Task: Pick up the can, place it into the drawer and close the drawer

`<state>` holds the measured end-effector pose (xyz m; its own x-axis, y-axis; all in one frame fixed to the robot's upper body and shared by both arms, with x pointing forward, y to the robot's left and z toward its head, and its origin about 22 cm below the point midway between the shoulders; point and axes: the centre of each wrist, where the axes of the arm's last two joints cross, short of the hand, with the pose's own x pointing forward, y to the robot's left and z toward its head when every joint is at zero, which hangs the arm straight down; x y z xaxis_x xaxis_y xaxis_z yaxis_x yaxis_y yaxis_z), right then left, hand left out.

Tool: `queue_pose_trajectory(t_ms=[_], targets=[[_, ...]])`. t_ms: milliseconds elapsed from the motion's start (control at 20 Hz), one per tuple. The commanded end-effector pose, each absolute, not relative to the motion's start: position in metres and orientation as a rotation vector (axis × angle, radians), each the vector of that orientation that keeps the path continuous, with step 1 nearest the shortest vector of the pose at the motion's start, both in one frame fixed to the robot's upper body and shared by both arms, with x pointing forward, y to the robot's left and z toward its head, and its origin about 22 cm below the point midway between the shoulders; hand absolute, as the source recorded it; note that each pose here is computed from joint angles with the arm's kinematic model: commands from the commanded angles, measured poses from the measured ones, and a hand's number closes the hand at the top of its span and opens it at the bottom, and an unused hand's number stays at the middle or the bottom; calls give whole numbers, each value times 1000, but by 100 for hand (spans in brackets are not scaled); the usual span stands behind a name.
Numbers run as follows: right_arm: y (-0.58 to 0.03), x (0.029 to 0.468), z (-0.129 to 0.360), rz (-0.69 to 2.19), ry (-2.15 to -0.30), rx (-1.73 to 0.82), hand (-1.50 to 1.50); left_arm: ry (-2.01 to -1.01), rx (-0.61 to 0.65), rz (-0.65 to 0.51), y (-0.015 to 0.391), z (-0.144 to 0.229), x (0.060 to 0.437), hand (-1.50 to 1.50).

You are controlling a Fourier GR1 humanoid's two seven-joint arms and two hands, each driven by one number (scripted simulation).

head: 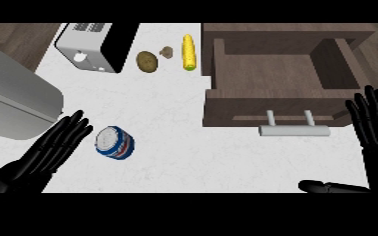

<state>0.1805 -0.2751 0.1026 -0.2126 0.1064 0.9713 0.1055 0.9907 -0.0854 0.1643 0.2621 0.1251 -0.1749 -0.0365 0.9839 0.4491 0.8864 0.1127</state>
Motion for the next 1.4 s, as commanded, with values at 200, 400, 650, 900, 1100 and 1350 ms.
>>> queue_pose_trajectory(t_ms=[200,400,650,900,1100,1350], targets=[[-278,157,84,-6,-1778,-167,-150,-1655,-292,-388,282,127,168,-150],[-281,166,91,16,-1779,-167,-150,-1662,-261,-352,291,116,194,-150],[-295,169,92,-3,-1775,-163,-150,-1644,-258,-377,273,117,186,-150],[-296,183,62,18,-1781,-174,-150,-1634,-269,-394,261,78,212,-150],[-293,159,76,22,-1787,-163,-150,-1612,-245,-381,281,55,200,-150],[-287,161,77,34,-1770,-168,-150,-1621,-237,-352,271,43,227,-150]])
